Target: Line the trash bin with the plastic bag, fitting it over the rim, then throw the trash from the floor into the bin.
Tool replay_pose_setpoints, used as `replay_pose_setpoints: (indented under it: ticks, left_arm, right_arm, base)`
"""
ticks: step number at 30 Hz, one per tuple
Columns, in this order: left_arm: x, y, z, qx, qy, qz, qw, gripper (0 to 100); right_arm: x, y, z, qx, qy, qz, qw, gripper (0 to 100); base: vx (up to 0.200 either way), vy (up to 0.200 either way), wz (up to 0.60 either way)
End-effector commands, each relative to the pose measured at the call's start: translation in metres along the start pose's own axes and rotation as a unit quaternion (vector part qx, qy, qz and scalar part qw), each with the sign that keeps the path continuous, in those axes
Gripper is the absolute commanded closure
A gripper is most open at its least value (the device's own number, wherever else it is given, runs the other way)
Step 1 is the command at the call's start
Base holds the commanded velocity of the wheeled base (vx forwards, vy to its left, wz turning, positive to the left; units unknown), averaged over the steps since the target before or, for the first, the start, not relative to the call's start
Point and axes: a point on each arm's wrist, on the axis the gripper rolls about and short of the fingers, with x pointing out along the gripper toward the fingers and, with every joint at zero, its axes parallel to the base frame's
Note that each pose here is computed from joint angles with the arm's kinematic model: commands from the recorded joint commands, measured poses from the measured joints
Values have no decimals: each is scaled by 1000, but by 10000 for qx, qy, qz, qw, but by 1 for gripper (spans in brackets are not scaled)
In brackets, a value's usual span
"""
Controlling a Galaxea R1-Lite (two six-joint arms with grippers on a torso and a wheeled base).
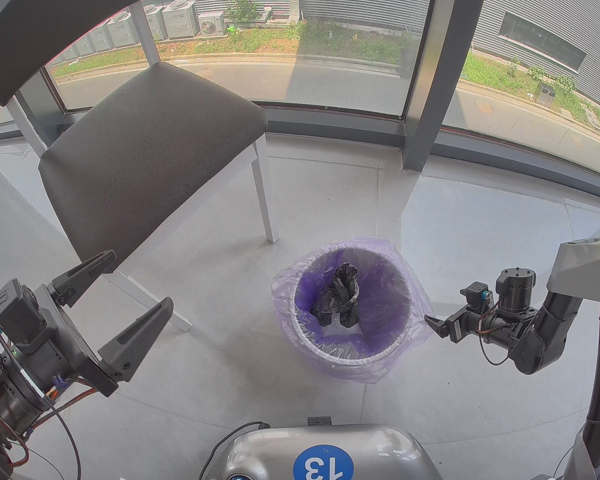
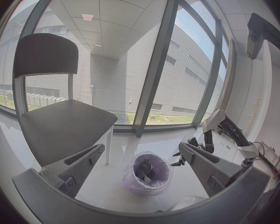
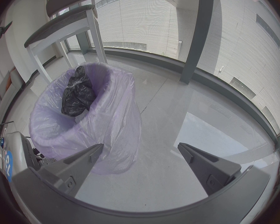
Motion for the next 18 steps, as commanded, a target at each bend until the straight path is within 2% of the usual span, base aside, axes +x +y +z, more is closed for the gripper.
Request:
replay_pose_setpoints:
  ticks: [1,11,18]
  left_arm:
    - [0,0,0,-5,6,-1,10000,0]
    - [0,0,-1,-6,21,-9,10000,0]
    - [1,0,-1,-7,29,-9,10000,0]
  right_arm:
    - [13,5,-14,30,161,94,9998,0]
    - [45,23,-25,210,-133,160,9996,0]
    - [63,25,-33,320,-206,-41,9993,0]
  base:
    - [0,0,0]
    - [0,0,0]
    - [0,0,0]
